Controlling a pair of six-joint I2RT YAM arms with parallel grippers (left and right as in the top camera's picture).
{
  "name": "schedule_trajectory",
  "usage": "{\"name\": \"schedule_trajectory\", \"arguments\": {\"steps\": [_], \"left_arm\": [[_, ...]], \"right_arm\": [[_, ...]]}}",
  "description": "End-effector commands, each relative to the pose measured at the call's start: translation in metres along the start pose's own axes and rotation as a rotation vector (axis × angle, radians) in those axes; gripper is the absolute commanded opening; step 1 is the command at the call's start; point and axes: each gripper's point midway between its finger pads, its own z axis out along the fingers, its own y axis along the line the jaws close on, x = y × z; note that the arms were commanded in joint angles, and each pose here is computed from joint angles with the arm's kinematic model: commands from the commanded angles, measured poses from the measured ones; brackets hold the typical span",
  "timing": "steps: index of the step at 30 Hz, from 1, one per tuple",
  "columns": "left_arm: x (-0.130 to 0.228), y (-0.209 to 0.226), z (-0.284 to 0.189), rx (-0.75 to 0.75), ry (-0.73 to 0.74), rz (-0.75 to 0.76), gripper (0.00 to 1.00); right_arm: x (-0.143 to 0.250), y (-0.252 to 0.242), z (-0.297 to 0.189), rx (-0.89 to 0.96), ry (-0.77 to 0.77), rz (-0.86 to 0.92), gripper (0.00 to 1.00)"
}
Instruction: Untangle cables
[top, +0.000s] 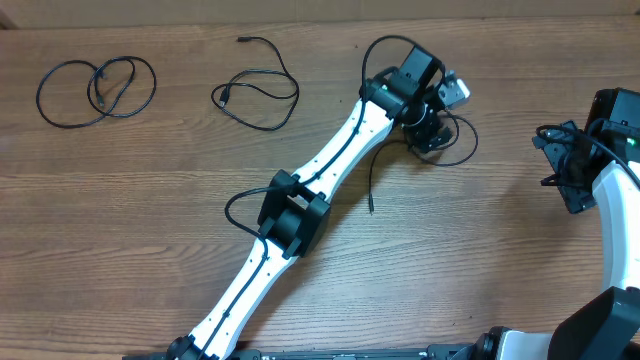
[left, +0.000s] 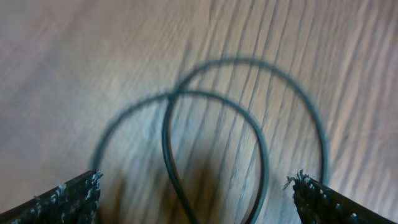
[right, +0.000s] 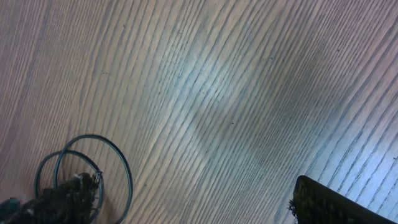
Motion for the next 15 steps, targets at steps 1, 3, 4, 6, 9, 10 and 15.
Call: {"name": "schedule_trajectory", "arguments": {"steps": [1,3,4,6,9,10,15], "left_arm": [[-0.015,-0.020,-0.013,0.033,-0.010,0.032,1.00],[-0.006,-0.027,-0.012,0.051,0.029,0.031,1.00],[-0.001,-0.030,-0.011,0.060,0.047,0.027,0.99],[0.003,-0.033,-0.010,0.068,0.065,0.022,0.99],[0.003,-0.033,-0.009,0.066,0.061,0.024,1.00],[0.002,-0.032,-0.008,0.065,0.059,0.025,1.00],[0.001,-0.030,-0.008,0.054,0.055,0.042,0.99]], "right_arm": [[-0.007,0.005,-0.006,-0.017,-0.021,0.007,1.00],[-0.007,0.005,-0.006,-0.018,-0.021,0.007,1.00],[-0.007,0.005,-0.006,-0.018,-0.021,0.007,1.00],[-0.007,0.005,-0.006,-0.017,-0.021,0.007,1.00],[-0.007,0.005,-0.006,-0.017,-0.021,0.007,1.00],[-0.007,0.005,-0.006,-0.017,-0.021,0.007,1.00],[-0.007,0.005,-0.006,-0.018,-0.021,0.007,1.00]]}}
